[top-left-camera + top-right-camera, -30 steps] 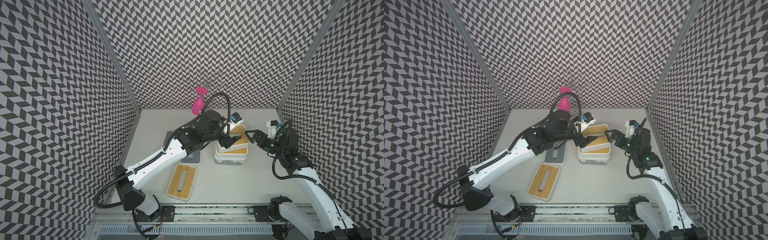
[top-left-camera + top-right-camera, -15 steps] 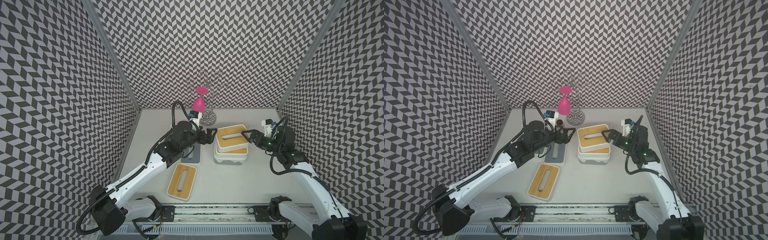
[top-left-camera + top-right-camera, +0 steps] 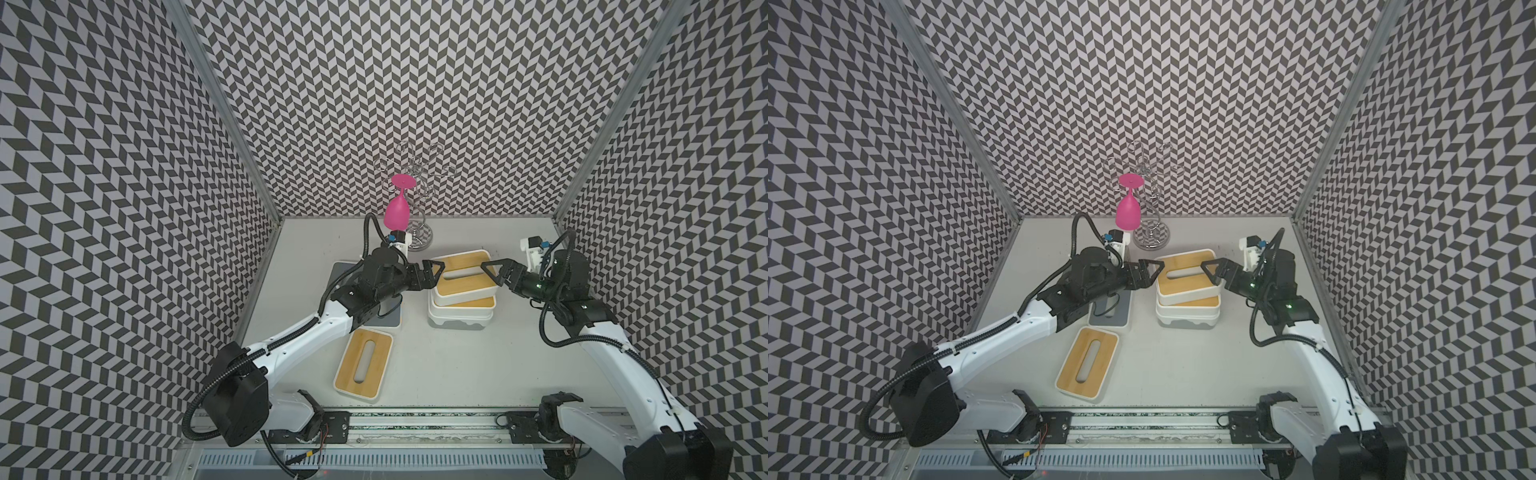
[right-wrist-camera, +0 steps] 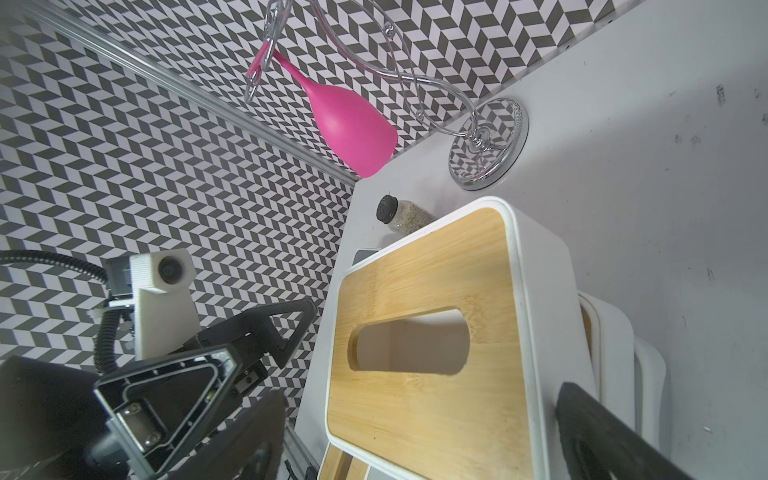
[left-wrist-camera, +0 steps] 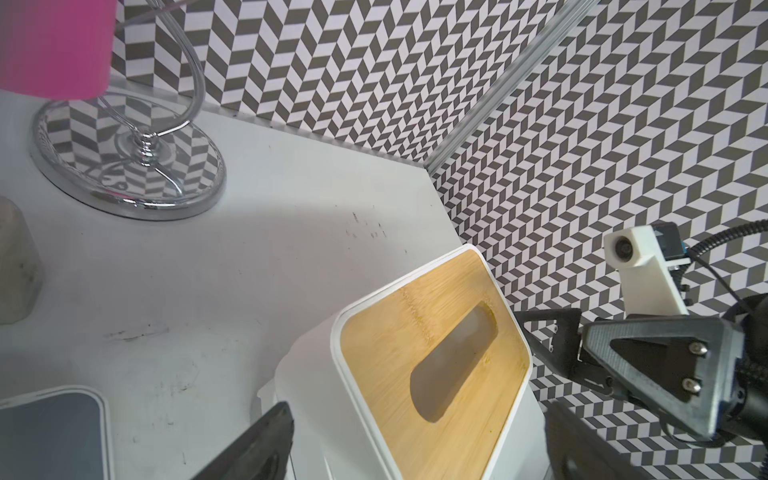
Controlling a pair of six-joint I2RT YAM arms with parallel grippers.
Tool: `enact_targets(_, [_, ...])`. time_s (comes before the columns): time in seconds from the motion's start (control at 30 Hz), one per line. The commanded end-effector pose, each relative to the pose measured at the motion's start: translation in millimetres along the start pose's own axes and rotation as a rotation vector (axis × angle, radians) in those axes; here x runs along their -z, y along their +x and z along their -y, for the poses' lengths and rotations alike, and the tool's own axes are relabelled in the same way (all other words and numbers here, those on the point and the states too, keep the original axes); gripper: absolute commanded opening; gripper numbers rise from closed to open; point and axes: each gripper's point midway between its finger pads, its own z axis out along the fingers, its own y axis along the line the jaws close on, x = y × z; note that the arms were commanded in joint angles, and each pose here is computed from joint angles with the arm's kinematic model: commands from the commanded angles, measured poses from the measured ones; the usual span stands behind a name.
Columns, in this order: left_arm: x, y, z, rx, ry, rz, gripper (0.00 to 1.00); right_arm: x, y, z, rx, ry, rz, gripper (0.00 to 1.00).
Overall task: Stack the tissue boxes
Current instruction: Place the tissue box at the tissue box.
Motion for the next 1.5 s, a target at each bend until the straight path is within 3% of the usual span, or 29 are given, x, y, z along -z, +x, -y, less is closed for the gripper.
enact_targets(0.0, [-4.3, 3.9, 19.2, 0.007, 0.06, 0.005, 0.95, 2.0, -0.2, -11.4, 0.036, -0.042, 0.004, 0.99])
enact_targets(0.8, [-31.1, 14.1, 28.6, -0.04, 0.056, -0.048, 0.95, 17.8, 32.9, -6.2, 0.007, -0.012, -0.052, 0.99])
enact_targets(1.47, [-21.9, 28.1, 34.7, -0.03, 0.023, -0.05, 0.96, 18.4, 36.8, -9.2, -0.006, -0.033, -0.064, 0.99])
